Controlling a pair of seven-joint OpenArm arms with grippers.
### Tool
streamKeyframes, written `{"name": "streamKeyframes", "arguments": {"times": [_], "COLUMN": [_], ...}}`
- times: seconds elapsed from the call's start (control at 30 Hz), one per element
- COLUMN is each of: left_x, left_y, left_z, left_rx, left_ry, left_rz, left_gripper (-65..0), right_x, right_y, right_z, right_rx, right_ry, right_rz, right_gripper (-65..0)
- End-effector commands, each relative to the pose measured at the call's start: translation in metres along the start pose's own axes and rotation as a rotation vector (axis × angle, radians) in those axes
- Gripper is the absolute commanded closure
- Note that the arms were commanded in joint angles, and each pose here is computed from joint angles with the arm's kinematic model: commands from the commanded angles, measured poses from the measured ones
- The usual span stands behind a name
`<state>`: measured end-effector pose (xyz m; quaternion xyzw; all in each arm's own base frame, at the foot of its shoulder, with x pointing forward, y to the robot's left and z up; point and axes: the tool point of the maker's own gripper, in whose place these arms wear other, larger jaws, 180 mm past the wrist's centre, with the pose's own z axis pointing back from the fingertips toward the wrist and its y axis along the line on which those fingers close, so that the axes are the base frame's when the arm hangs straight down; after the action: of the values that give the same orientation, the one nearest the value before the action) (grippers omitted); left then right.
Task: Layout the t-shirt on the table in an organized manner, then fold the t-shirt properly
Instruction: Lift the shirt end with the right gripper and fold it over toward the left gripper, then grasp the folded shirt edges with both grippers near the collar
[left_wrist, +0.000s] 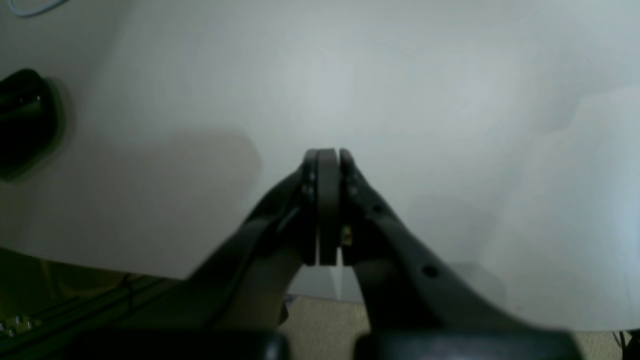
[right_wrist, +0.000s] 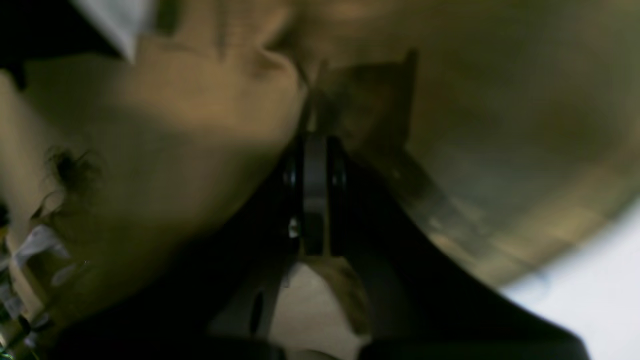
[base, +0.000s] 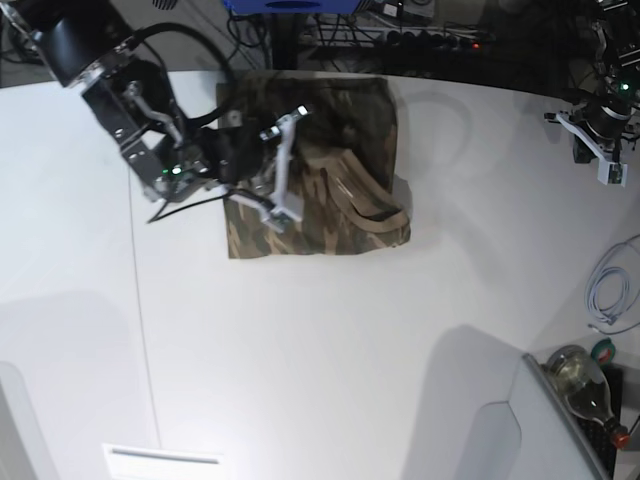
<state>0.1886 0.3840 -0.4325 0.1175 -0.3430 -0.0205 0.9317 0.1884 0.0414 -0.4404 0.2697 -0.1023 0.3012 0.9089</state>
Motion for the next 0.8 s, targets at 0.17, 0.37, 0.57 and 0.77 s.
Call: {"name": "streamKeyframes", "arguments": {"times": [0.17,0.37,0.57,0.77], "left_x": [0.013,0.015,0.03,0.044], "left_y": [0.01,-0.016,-0.065,-0.128], "left_z": [0.003,-0.002,0.004,0.031], "left_rx": [0.018,-0.041,-0.126,-0.298], "left_ry": [-0.04,-0.04,-0.09,-0.166], "left_rz": [-0.016,-0.042,-0.073,-0.117], "left_gripper": [0.0,0.0,0.0,0.0], "right_x": [0.017,0.024,0.035,0.042], "right_y": [0.035,0.048,0.048,-0.006], "right_z": [-0.007,-0.023,0.006,0.053], "right_rx": [0.062,0.086,0.067,-0.039], "right_ry": [-0.014,0.017,-0.064,-0.224], "right_rz": [0.089,0.12,0.181,-0.003], "right_gripper": [-0.8,-0.8,-0.8,-0.8]}}
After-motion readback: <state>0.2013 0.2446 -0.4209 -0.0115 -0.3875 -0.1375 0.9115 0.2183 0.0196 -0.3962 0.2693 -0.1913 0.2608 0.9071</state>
